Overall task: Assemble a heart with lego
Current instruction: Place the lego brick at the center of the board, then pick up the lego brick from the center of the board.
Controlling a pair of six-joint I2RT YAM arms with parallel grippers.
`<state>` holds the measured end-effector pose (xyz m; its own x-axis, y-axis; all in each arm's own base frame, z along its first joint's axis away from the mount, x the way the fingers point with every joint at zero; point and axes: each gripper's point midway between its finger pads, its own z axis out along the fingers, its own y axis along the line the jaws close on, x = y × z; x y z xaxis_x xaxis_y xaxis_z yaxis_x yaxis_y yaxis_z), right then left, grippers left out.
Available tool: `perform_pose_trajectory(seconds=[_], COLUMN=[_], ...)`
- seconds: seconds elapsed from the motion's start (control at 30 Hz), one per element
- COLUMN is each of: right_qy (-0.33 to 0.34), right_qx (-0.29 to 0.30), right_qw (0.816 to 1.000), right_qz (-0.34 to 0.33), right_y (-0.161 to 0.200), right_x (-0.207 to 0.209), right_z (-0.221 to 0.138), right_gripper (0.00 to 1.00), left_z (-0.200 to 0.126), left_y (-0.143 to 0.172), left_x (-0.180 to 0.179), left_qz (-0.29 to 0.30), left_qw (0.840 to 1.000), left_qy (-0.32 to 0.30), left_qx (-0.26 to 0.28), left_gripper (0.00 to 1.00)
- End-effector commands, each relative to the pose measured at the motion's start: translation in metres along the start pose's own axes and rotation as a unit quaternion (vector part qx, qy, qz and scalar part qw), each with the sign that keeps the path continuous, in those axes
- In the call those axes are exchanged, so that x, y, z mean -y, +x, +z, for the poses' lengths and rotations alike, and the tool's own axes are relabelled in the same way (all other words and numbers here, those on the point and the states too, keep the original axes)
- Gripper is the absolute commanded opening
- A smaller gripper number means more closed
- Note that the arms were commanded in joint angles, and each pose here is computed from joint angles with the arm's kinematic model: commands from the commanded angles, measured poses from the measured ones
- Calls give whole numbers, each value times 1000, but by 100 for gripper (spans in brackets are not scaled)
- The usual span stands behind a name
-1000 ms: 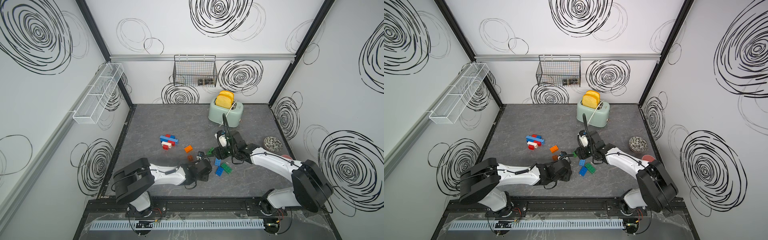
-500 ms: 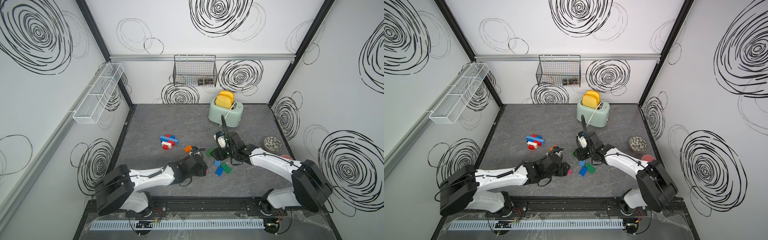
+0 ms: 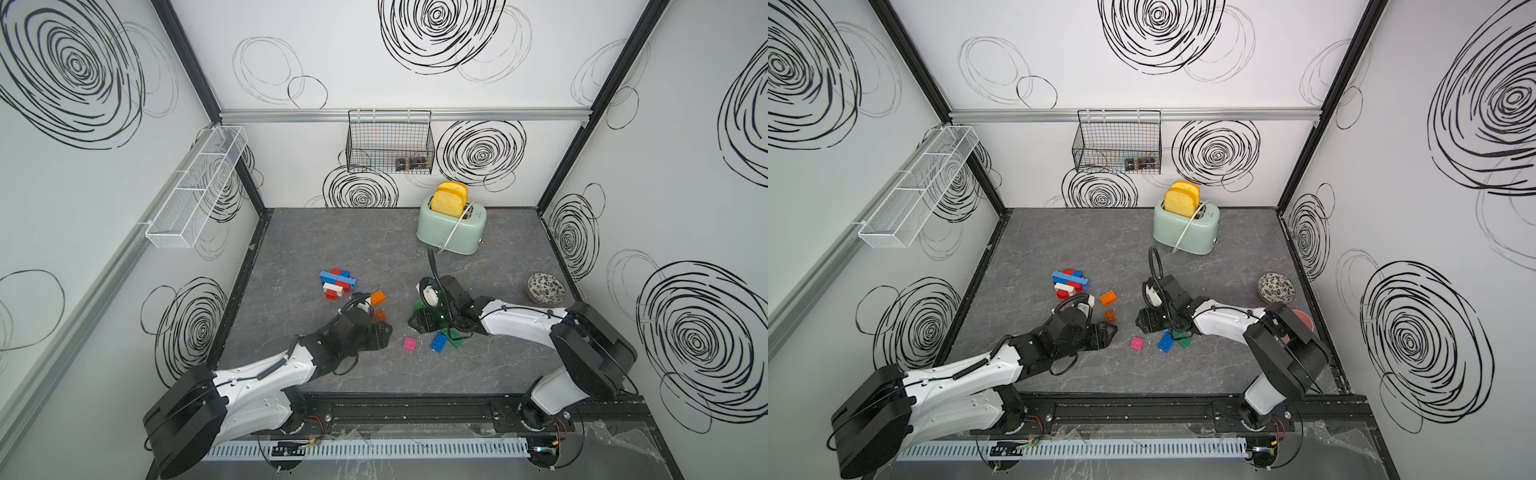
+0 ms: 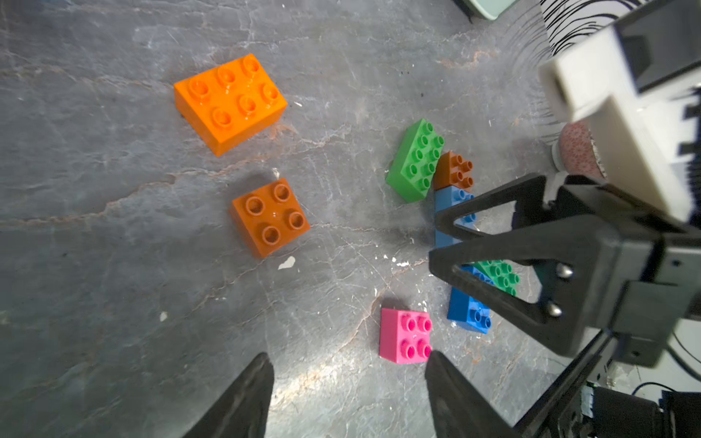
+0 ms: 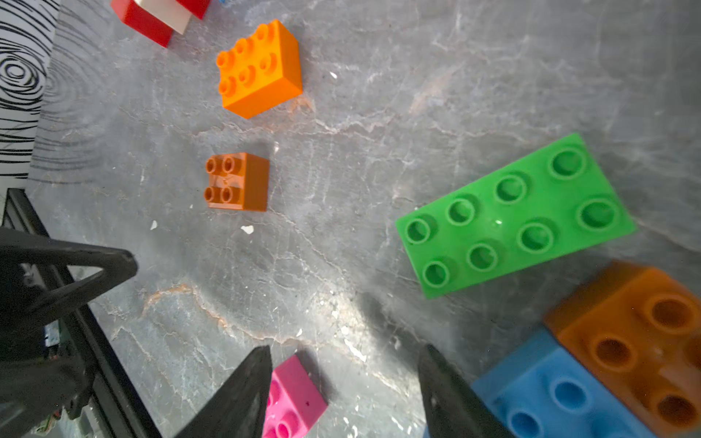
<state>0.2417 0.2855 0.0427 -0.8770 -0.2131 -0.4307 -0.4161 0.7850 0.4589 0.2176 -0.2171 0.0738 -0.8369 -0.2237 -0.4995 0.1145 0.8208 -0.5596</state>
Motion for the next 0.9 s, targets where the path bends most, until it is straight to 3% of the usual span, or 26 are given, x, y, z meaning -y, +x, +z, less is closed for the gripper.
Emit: perform_pose_trajectory(seconds=[0.0,0.27,0.57,0.7,0.87], right_qy=[7,34,77,116,165], right_qx=[4,18,7,-14,-47], right_qw=[999,998,997,993,981], right_qz=[37,53,15,-28,-86], right_y=[-2,-21,-45,-46,-38], right_x=[12,35,46,47,44], right_z=[7,12,31,43,55], right_gripper=[66,70,69,67,56], left_z=[-2,-7,-7,-6,-7], left_y=[-2,-6,-5,-6,-7], left_x=[3,-10,-25,-29,-34], left_qz=[1,-14,-29,-33,-36], left_qw=[1000,999,999,999,999], left_qy=[24,26,17,13,10], left_qx=[7,18,21,22,23], left_gripper=[68,68,68,68,68])
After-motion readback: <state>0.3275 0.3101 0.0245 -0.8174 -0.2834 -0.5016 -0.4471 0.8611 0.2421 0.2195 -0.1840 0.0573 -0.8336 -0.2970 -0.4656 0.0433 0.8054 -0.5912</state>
